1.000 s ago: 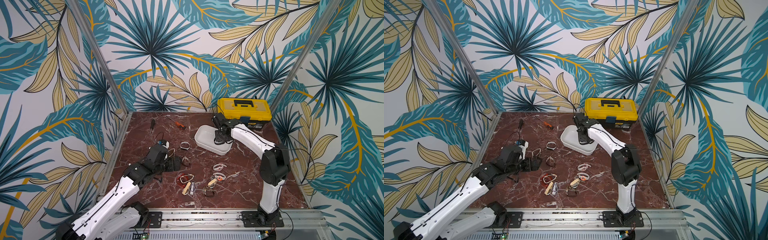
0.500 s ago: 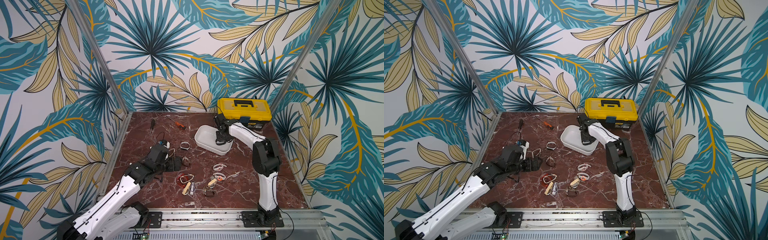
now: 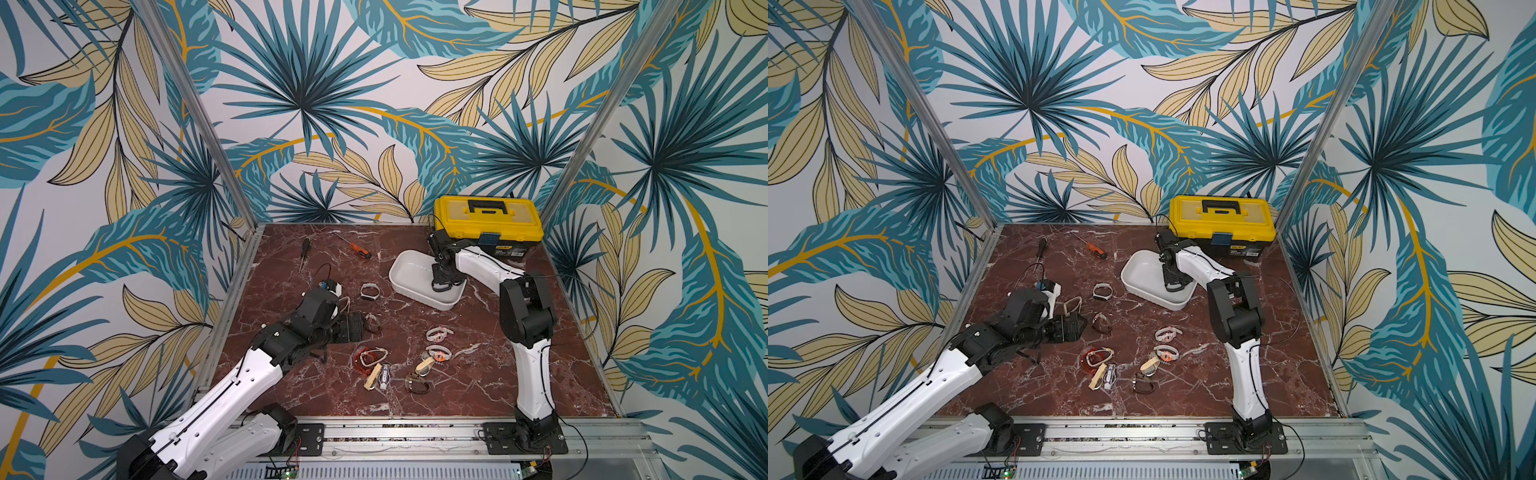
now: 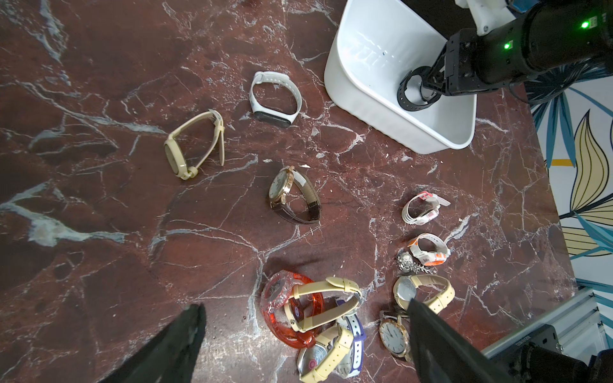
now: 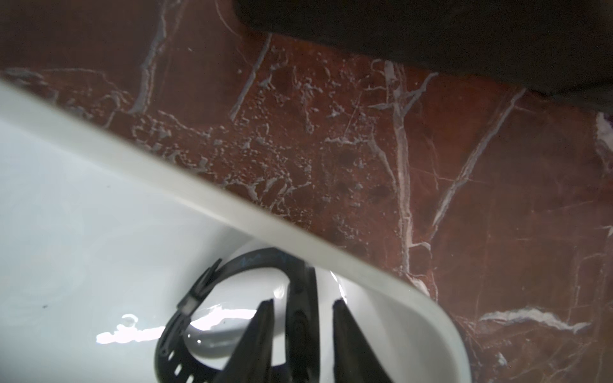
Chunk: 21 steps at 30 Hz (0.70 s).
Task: Put the watch into the storage box
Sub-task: Place the watch in the storage box, then adjust the storage box at the center of the board.
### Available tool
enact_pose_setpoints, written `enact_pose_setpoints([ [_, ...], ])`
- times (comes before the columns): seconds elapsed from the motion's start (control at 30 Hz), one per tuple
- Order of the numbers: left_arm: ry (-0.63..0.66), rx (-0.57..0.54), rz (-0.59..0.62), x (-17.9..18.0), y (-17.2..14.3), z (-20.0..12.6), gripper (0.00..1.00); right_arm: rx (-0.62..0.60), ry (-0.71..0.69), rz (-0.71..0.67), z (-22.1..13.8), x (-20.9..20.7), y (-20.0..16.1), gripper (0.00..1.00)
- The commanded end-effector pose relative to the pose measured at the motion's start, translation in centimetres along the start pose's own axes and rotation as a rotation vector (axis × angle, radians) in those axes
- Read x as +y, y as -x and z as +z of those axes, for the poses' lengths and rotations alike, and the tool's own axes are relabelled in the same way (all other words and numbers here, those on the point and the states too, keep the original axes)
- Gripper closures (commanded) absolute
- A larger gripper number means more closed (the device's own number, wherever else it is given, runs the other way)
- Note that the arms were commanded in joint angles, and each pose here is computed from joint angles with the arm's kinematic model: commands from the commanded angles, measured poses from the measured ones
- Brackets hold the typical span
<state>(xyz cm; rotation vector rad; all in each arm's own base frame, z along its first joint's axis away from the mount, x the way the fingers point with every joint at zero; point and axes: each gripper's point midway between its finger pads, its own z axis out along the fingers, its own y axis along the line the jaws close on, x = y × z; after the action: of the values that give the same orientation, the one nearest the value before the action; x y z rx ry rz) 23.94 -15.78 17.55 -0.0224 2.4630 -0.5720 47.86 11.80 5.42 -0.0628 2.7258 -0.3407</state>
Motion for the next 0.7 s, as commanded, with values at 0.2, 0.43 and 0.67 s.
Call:
enact_pose_setpoints([
  [0.2,0.03,-0.006,-0.036,0.6,-0.1,0.4,0.0,-0.101,0.224,0.108,-6.1,1.5,2.1,0.46],
  [0.43,0.07,-0.038,-0.044,1.2,0.7,0.9,0.0,-0.058,0.569,0.13,-8.4,7.9,2.4,0.58],
  [0.67,0.127,-0.081,-0.03,2.1,1.8,0.6,0.0,0.032,0.678,0.134,-7.1,12.6,2.0,1.0],
])
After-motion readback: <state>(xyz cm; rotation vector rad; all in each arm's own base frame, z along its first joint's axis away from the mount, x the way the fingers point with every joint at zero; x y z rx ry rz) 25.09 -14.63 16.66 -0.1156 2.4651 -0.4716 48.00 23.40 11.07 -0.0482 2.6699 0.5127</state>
